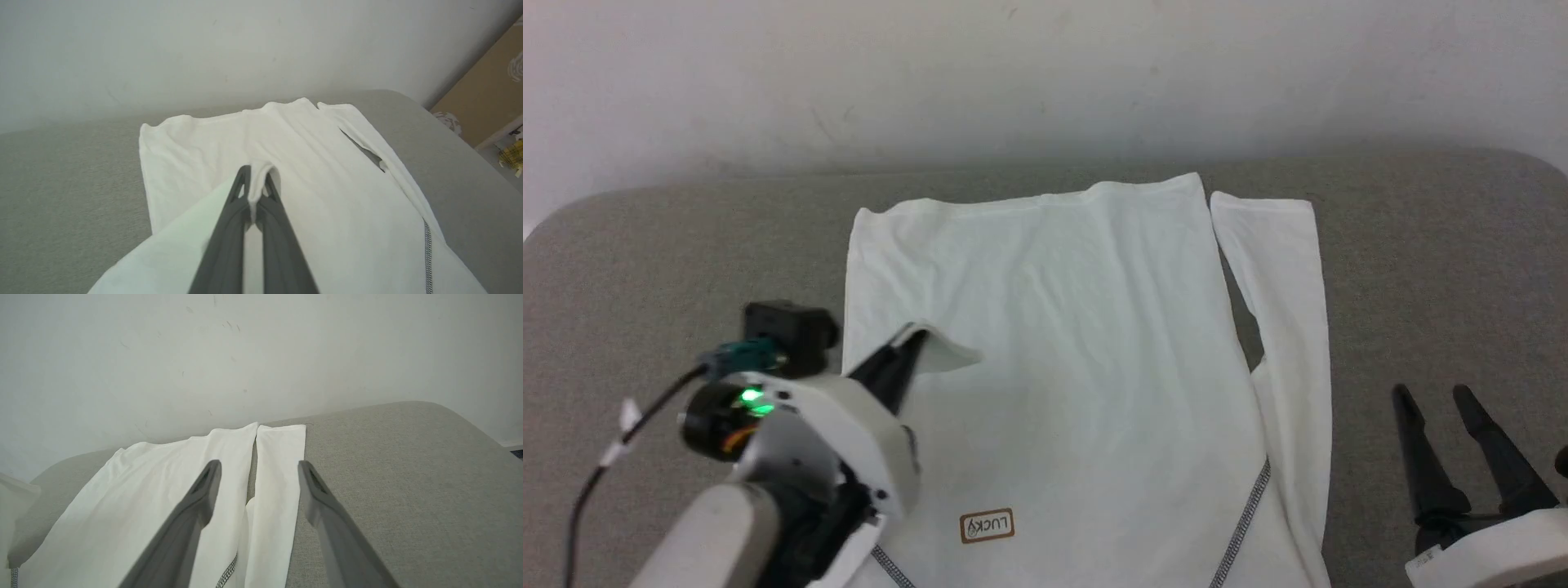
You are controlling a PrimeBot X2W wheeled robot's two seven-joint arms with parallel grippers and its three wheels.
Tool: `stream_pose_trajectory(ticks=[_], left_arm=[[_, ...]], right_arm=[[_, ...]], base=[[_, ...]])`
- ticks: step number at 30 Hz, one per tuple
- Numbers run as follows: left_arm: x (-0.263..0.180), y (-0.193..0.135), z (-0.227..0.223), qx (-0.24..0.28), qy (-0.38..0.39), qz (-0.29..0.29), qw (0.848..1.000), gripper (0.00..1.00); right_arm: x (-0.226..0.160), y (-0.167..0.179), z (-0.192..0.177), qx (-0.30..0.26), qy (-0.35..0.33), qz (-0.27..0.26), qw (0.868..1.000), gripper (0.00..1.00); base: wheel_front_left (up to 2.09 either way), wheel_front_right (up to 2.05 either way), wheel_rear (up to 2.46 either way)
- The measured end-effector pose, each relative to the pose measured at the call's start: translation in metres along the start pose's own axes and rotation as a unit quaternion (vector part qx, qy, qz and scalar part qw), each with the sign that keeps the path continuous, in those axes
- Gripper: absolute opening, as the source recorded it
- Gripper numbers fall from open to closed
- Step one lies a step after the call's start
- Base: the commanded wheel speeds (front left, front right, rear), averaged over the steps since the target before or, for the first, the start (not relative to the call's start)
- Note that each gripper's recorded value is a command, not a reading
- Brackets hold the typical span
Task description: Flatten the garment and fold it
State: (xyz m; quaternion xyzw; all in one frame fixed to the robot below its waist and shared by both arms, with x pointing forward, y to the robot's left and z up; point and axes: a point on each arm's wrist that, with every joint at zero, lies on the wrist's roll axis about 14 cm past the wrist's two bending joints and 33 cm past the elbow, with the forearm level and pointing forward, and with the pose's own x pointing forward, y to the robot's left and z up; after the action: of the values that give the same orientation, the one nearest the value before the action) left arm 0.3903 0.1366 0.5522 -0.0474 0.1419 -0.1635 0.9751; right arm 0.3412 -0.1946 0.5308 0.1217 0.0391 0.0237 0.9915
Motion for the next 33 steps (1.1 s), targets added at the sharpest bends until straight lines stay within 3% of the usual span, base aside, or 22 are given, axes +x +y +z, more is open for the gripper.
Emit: stream_pose_trajectory(ticks=[7,11,22,23,24,25,28,33], left_arm=[[0.04,-0.123,-0.024,-0.011,0.037,-0.171,0.984,0.0],[0.059,-0.17,-0.037,-0.015,0.055,-0.223,0.973,0.0],[0.072,-0.218,-0.145,-0.014,0.183,-0.295,0.938,0.0],[0.07,-0.221,-0.151,-0.014,0.188,-0.302,0.935,0.04],[0.068,-0.224,-0.156,-0.013,0.192,-0.308,0.932,0.45],[0.066,-0.227,-0.159,-0.012,0.192,-0.317,0.929,1.0],[0.063,-0.236,-0.148,-0.019,0.153,-0.333,0.93,1.0],[0.06,-0.248,-0.082,-0.05,0.01,-0.35,0.935,1.0]], right_arm=[[-0.007,-0.017,0.007,-0.003,-0.01,-0.029,1.0,1.0],[-0.006,-0.021,0.009,-0.003,-0.011,-0.036,0.999,1.0],[0.002,-0.038,-0.011,0.001,0.022,-0.066,0.998,1.0],[0.002,-0.04,-0.012,0.001,0.024,-0.068,0.997,1.0],[0.003,-0.04,-0.014,0.001,0.027,-0.07,0.997,1.0],[0.003,-0.041,-0.016,0.002,0.03,-0.07,0.997,1.0],[0.004,-0.038,-0.017,0.003,0.029,-0.066,0.997,1.0],[0.003,-0.031,-0.008,-0.001,0.015,-0.054,0.998,1.0]], base=[[0.0,0.0,0.0],[0.0,0.0,0.0],[0.0,0.0,0.0],[0.0,0.0,0.0],[0.0,0.0,0.0],[0.0,0.0,0.0],[0.0,0.0,0.0],[0.0,0.0,0.0]])
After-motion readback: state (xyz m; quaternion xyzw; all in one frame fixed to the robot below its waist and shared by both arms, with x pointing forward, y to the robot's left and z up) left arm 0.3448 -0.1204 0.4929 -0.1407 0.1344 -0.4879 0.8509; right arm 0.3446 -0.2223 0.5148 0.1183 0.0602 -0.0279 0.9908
